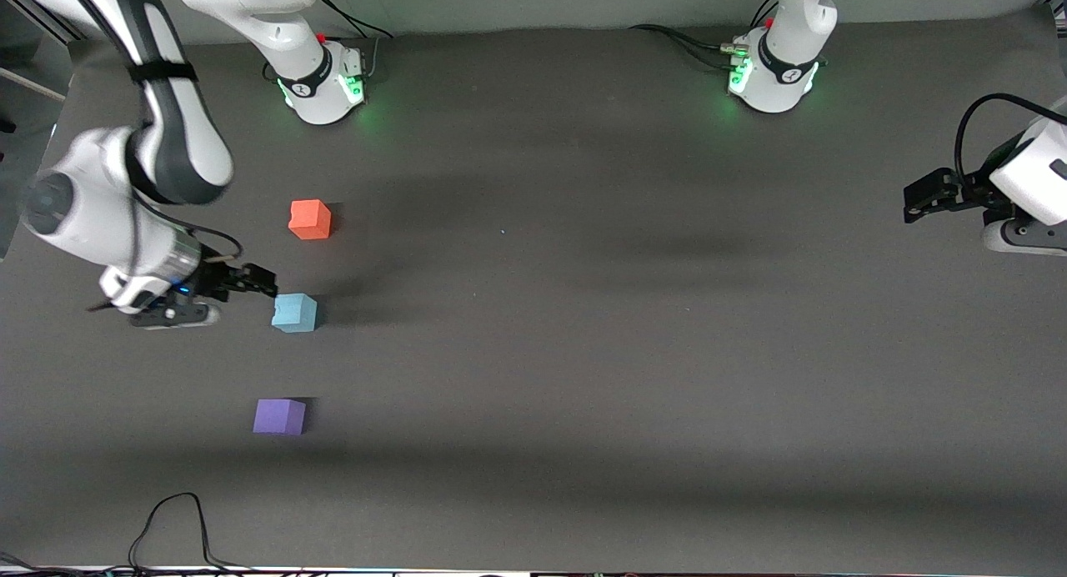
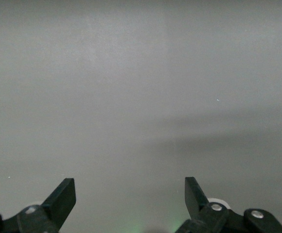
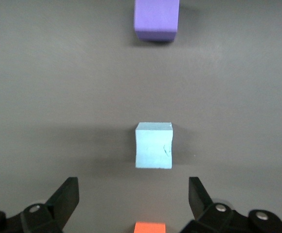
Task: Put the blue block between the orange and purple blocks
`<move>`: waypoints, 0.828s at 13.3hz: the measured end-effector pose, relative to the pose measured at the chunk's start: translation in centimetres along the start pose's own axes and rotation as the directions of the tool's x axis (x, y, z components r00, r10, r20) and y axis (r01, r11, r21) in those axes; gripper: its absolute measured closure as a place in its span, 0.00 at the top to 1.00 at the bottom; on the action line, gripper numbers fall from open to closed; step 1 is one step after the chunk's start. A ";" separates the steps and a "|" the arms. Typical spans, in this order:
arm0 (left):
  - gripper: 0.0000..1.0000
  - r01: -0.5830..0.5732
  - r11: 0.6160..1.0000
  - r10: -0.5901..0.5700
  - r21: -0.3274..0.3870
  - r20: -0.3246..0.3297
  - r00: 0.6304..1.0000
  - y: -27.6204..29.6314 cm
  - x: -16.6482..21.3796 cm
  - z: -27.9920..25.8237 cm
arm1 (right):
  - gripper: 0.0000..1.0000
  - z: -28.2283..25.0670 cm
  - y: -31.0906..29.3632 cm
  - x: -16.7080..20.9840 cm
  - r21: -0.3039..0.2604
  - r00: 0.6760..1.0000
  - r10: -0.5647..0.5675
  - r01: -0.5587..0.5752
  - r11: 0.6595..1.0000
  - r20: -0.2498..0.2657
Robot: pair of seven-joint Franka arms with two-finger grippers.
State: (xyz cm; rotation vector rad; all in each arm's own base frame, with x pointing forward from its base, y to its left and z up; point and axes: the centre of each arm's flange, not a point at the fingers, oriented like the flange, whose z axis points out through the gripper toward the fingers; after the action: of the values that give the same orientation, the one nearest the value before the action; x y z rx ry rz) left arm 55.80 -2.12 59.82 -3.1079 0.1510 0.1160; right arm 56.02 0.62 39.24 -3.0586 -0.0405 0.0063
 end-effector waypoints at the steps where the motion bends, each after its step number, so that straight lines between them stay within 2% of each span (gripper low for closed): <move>1: 1.00 0.000 1.000 0.000 0.000 0.000 1.000 0.0 0.0 0.0 | 1.00 -3.0 -0.4 0.2 0.003 1.000 -0.007 0.007 1.000 0.002; 6: 1.00 0.000 1.000 0.000 -0.004 -0.001 1.000 0.0 0.0 0.0 | 1.00 -15.8 -4.9 -0.8 0.011 0.996 -0.089 0.089 0.996 0.028; 9: 1.00 0.000 1.000 0.000 -0.012 -0.001 1.000 0.1 0.0 0.0 | 1.00 -18.0 -8.9 -2.1 -0.006 0.990 -0.138 0.139 0.990 0.033; 11: 1.00 0.000 1.000 0.000 -0.014 -0.001 1.000 0.1 0.0 0.0 | 1.00 -17.9 -8.4 -2.1 -0.005 0.991 -0.131 0.131 0.991 0.039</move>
State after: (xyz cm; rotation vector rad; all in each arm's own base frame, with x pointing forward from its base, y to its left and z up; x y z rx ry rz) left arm 55.80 -2.26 59.85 -3.1222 0.1512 0.1153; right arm 53.75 7.49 57.82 -3.0566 -0.2444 0.0562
